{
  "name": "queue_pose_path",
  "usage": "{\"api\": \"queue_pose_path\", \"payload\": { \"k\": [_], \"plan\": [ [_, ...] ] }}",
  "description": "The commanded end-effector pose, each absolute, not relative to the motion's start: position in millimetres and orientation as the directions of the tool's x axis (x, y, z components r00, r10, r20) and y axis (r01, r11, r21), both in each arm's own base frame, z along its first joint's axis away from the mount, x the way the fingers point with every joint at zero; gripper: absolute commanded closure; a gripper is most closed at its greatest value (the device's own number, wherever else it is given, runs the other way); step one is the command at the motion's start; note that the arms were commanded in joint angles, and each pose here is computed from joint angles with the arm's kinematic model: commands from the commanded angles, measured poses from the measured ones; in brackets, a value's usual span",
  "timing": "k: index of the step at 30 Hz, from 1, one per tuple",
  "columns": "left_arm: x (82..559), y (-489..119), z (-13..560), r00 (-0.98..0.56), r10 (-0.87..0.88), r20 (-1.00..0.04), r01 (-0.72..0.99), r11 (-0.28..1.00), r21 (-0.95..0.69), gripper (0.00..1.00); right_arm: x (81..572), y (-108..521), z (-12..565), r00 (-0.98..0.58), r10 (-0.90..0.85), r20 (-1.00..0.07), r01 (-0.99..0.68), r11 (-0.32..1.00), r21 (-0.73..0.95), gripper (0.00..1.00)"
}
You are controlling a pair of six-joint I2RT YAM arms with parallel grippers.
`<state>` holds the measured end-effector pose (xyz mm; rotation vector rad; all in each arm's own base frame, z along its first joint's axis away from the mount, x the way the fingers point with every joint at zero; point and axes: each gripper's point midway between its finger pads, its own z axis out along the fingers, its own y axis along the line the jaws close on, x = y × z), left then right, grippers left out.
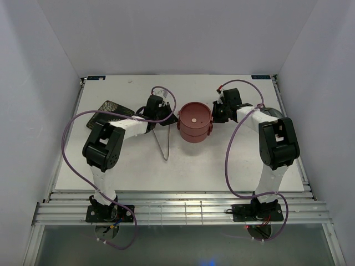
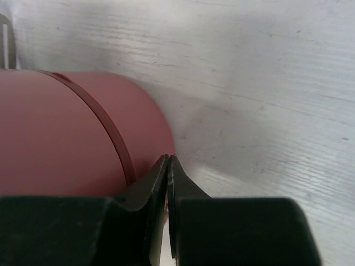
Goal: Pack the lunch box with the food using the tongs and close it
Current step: Close the fastener on the packing box.
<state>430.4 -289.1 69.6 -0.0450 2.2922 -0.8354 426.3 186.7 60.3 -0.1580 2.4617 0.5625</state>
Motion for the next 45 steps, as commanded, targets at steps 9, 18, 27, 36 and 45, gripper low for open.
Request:
{"api": "queue_pose_path", "payload": {
  "k": [9, 18, 27, 36, 45],
  "plan": [
    [414.7, -301.2, 71.8, -0.790, -0.219, -0.573, 0.203, 0.788, -0.581, 1.00, 420.2, 203.3, 73.1, -0.823, 0.085, -0.561, -0.226, 0.858, 0.462, 0.92],
    [432.8, -261.6, 97.8, -0.721, -0.252, -0.646, 0.107, 0.880, -0.463, 0.95, 422.4, 149.2, 80.1, -0.803, 0.171, -0.572, -0.118, 0.893, 0.433, 0.92],
    [448.3, -219.7, 157.2, -0.575, -0.313, -0.756, 0.061, 0.905, -0.420, 0.90, 410.5, 148.9, 93.1, -0.798, 0.171, -0.579, -0.143, 0.878, 0.456, 0.92],
    [427.3, -285.1, 254.2, -0.476, -0.234, -0.848, 0.491, 0.729, -0.477, 1.00, 382.0, 159.8, 85.2, -0.821, 0.206, -0.532, -0.141, 0.831, 0.539, 0.92],
    [412.8, -342.4, 207.8, -0.562, -0.128, -0.817, 0.598, 0.620, -0.508, 1.00, 371.9, 168.9, 95.0, -0.795, 0.237, -0.558, -0.179, 0.788, 0.589, 0.91]
  ]
}}
